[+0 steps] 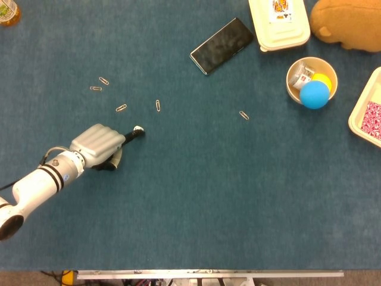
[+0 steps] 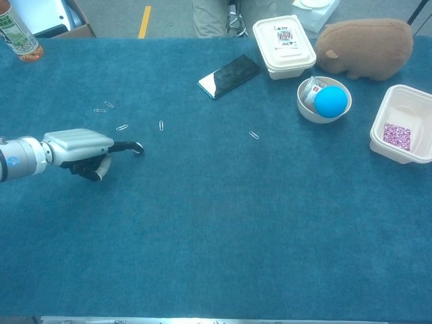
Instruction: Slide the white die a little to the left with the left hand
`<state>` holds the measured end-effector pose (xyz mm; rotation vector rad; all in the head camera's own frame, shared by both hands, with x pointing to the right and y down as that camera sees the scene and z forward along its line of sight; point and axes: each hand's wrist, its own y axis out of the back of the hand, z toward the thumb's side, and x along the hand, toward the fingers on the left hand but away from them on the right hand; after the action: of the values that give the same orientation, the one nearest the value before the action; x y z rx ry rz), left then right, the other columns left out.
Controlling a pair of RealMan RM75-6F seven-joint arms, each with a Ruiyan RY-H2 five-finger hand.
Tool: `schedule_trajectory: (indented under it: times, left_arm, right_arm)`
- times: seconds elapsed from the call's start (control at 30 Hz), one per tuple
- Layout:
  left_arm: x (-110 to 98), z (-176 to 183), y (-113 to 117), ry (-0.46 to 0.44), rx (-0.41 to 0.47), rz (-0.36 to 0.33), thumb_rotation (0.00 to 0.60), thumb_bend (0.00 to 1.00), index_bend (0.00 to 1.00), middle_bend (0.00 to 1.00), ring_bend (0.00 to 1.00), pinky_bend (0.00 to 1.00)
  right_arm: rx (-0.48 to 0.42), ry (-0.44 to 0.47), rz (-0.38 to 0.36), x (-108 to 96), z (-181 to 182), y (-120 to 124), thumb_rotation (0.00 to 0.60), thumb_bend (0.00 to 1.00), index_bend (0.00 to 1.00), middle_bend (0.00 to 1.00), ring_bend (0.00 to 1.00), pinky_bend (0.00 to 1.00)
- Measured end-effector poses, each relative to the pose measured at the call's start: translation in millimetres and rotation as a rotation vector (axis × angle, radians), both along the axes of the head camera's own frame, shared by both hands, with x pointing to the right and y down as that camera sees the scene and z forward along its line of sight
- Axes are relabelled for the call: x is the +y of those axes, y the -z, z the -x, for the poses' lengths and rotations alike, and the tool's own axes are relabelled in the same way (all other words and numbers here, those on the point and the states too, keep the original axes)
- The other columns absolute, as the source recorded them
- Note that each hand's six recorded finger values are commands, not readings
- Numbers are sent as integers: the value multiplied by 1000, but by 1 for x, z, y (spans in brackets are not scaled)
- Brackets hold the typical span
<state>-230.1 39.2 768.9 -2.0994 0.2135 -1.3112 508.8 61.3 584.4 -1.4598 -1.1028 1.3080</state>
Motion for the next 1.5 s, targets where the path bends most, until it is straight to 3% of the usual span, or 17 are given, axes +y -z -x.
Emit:
schedule_trajectory:
  times: [0.5, 0.73, 1.1, 1.5]
  left_arm:
    - [-10, 18, 10, 7, -37, -28, 525, 897, 38, 1000, 1000, 1000]
    - [-9, 11, 18, 2, -13, -40, 524, 898, 38, 1000, 1000, 1000]
    - [-2, -6, 9, -11, 8, -17, 523, 897, 38, 1000, 1000, 1000]
    - [-4, 0, -1, 7, -20, -15, 518, 897, 38, 1000, 1000, 1000]
  right_arm:
    - [-2, 5, -4, 1, 3, 2, 600, 83, 297, 306, 164, 250]
    - [-5, 6, -7, 2, 3, 3, 600, 83, 297, 306, 163, 250]
    - [-1, -7, -12, 4, -3, 7, 600, 83, 297, 306, 163, 250]
    - [-2, -13, -14, 5, -6, 9, 600, 82, 297, 306, 164, 250]
